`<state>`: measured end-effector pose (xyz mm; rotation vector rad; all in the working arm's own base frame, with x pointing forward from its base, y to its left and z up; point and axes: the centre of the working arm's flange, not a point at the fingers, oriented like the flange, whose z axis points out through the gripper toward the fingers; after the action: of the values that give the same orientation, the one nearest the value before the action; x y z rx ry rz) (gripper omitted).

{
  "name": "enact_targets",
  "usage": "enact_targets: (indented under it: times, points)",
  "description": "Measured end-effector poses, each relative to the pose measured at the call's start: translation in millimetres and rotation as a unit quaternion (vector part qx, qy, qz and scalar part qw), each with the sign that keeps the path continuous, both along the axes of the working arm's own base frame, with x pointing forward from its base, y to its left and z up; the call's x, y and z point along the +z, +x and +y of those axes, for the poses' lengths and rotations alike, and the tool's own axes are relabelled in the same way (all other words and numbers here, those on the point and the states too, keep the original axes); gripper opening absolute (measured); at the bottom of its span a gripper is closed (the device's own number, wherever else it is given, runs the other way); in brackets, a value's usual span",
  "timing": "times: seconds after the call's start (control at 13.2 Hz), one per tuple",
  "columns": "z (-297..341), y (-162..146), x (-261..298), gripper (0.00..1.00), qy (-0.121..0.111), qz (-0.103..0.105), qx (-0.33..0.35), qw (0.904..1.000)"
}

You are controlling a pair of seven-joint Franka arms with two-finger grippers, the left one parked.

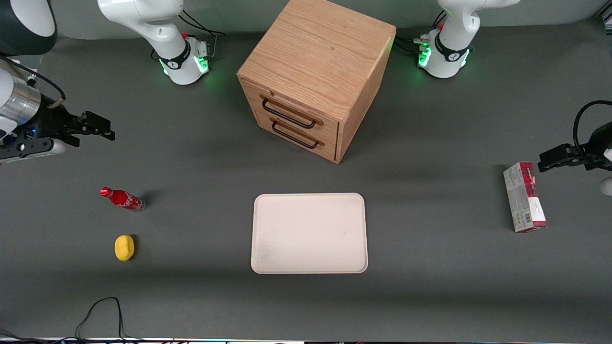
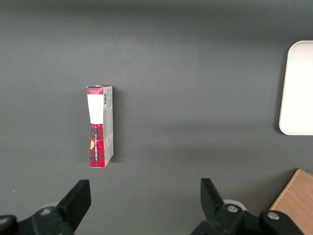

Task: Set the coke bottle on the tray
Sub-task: 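Move the right gripper toward the red Coca-Cola bottle, fingers open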

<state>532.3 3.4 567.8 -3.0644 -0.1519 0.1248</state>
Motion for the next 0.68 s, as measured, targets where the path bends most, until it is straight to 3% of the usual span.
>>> enact_targets:
  times: [0.23, 0.68]
  points:
    - [8.5, 2.0, 1.3, 1.0, -0.001, 0.013, 0.008, 0.9999]
    - [10.6, 6.3, 1.4, 1.0, -0.002, 0.016, 0.011, 0.9998]
